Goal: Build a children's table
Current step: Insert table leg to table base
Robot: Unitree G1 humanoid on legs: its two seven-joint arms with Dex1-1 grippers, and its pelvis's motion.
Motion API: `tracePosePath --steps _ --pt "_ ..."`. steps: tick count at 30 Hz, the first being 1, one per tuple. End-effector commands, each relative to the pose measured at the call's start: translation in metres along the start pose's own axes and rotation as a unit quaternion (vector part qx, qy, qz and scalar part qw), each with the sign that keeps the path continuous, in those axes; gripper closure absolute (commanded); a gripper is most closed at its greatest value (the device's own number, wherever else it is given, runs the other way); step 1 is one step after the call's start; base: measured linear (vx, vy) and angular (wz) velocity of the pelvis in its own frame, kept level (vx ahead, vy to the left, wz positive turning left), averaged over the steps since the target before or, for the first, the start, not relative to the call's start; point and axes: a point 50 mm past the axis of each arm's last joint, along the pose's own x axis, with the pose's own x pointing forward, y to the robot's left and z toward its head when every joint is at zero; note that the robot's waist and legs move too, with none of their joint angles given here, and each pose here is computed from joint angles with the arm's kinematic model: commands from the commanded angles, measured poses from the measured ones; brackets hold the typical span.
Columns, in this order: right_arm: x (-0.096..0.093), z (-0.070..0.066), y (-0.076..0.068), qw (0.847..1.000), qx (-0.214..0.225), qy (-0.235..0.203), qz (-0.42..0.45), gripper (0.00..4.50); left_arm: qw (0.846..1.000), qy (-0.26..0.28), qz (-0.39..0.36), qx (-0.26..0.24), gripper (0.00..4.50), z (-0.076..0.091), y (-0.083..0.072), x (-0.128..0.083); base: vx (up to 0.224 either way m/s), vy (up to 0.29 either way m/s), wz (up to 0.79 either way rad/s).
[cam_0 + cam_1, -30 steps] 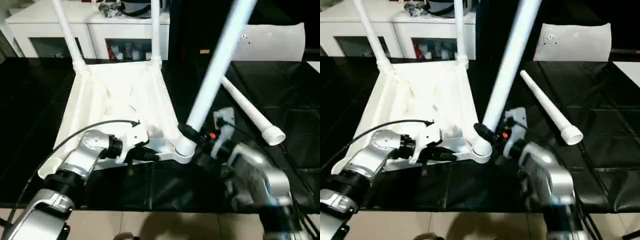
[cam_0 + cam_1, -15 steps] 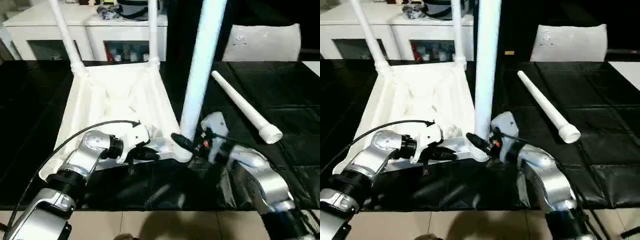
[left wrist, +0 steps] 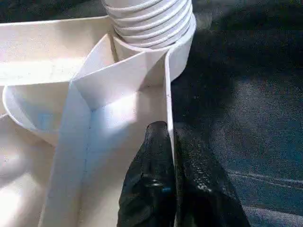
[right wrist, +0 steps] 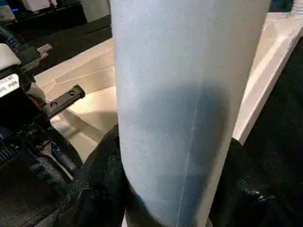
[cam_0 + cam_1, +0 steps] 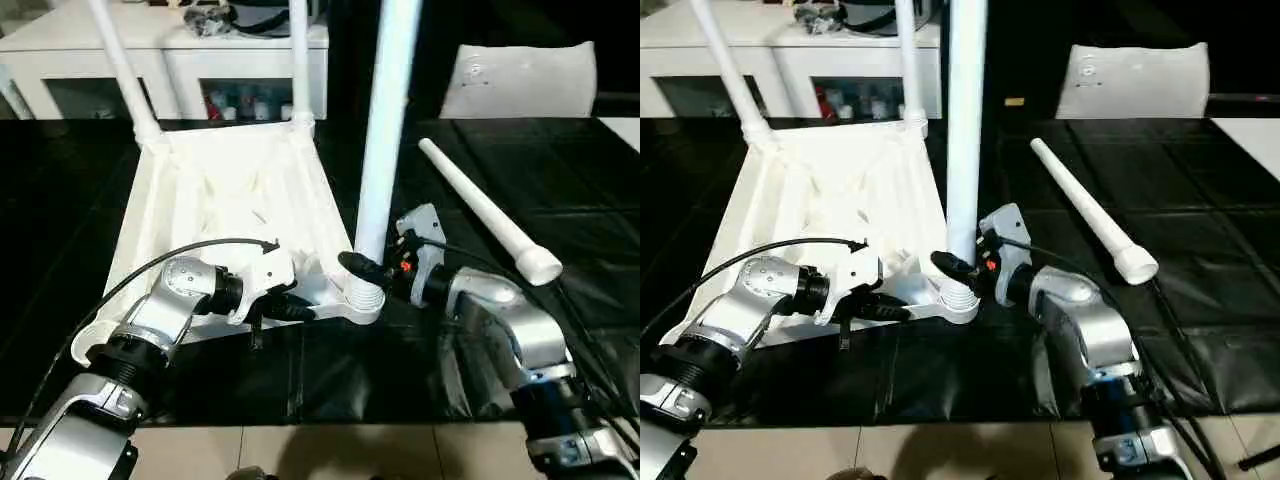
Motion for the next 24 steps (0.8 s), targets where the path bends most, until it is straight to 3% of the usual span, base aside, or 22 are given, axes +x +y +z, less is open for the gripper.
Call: tracePosePath --steps 1,6,8,10,13,19,20,24 --pt "0.001 -0.015 -0.003 0.999 0.013 0.040 -0.014 2.62 0.999 -0.007 -0.014 0.048 4.50 0.017 0.000 0.001 0.000 0.000 0.00" --pt "0.011 -0.017 0.004 0.998 -0.003 0.061 0.004 2.62 0.998 -0.007 -0.012 0.056 4.50 0.021 0.001 0.003 0.000 0.000 0.00" --pt "0.011 -0.017 0.004 0.999 0.035 0.037 -0.003 2.62 0.998 0.000 -0.014 0.064 4.50 0.022 0.000 0.003 0.000 0.000 0.00" --pt "0.009 -0.021 0.004 0.999 0.028 0.042 -0.007 2.62 0.999 -0.022 -0.006 0.046 4.50 0.025 0.001 0.003 0.000 0.000 0.00" --pt "0.005 -0.030 0.003 0.998 0.037 0.040 -0.016 2.62 0.999 -0.005 -0.007 0.053 4.50 0.020 0.000 0.000 0.000 0.000 0.00" --pt "0.000 -0.040 0.000 0.996 0.069 0.015 -0.046 2.62 0.999 -0.010 0.012 0.041 4.50 0.018 0.003 -0.002 0.000 0.000 0.00" --pt "-0.004 -0.047 0.001 0.993 0.098 -0.009 -0.061 2.62 0.999 -0.008 0.012 0.035 4.50 0.014 0.001 -0.002 0.000 0.000 0.00" --pt "-0.007 -0.054 0.002 0.987 0.129 -0.042 -0.081 2.62 0.999 -0.008 0.020 0.033 4.50 0.014 0.003 -0.004 0.000 0.000 0.00"
